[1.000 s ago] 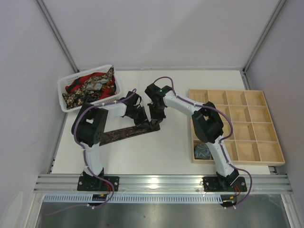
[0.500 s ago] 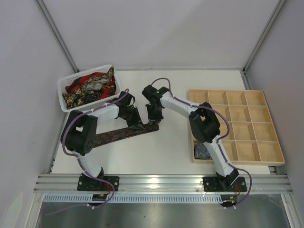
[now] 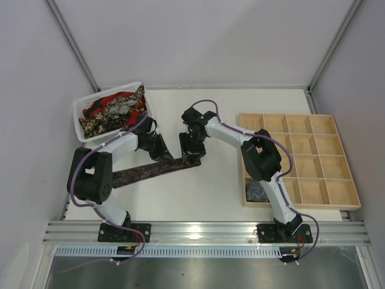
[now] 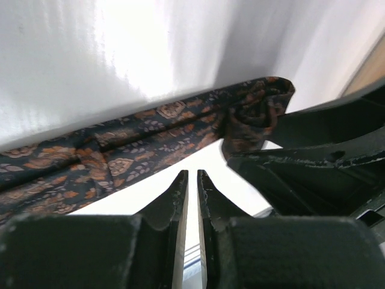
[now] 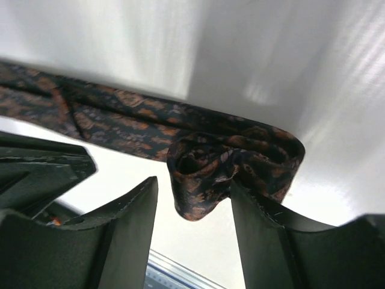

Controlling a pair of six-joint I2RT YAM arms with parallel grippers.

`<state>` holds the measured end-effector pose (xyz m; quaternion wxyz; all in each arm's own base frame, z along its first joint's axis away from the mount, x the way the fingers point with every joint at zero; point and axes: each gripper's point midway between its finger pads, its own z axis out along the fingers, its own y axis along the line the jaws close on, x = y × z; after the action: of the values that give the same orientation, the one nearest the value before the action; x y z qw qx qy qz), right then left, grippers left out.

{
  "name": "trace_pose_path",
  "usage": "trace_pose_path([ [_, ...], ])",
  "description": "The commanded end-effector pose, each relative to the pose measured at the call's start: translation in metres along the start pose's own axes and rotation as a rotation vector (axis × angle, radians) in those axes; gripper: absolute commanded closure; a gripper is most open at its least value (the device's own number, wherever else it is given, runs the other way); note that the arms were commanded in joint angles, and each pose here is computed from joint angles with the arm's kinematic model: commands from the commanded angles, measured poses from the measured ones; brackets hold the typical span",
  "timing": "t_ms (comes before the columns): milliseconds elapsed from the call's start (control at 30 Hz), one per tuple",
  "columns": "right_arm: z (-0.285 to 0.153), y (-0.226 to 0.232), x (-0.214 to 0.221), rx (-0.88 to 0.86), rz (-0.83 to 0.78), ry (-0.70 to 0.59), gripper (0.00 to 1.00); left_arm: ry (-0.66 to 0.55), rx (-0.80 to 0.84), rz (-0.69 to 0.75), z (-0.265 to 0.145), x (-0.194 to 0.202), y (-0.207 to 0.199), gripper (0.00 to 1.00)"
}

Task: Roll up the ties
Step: Roll the tie

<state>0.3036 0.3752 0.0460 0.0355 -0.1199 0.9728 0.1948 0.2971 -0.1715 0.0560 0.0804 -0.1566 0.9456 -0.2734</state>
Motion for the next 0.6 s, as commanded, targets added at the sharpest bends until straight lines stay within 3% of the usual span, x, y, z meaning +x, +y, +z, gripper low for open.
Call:
trace_pose_path([
  [0,-0.020,0.025,-0.008,-0.181,-0.024,-0.036,0.42,-0.021,0.095,0.041,-0.016,-0.008,-0.026,0.85],
  [200,-0.028,0.026,-0.017,-0.459,0.115,-0.023,0.42,-0.017,0.161,0.026,-0.020,-0.010,-0.042,0.86],
  [567,-0.082,0.026,-0.036,-0.655,0.114,-0.096,0.41,0.019,0.231,0.058,-0.017,-0.007,-0.078,0.86],
])
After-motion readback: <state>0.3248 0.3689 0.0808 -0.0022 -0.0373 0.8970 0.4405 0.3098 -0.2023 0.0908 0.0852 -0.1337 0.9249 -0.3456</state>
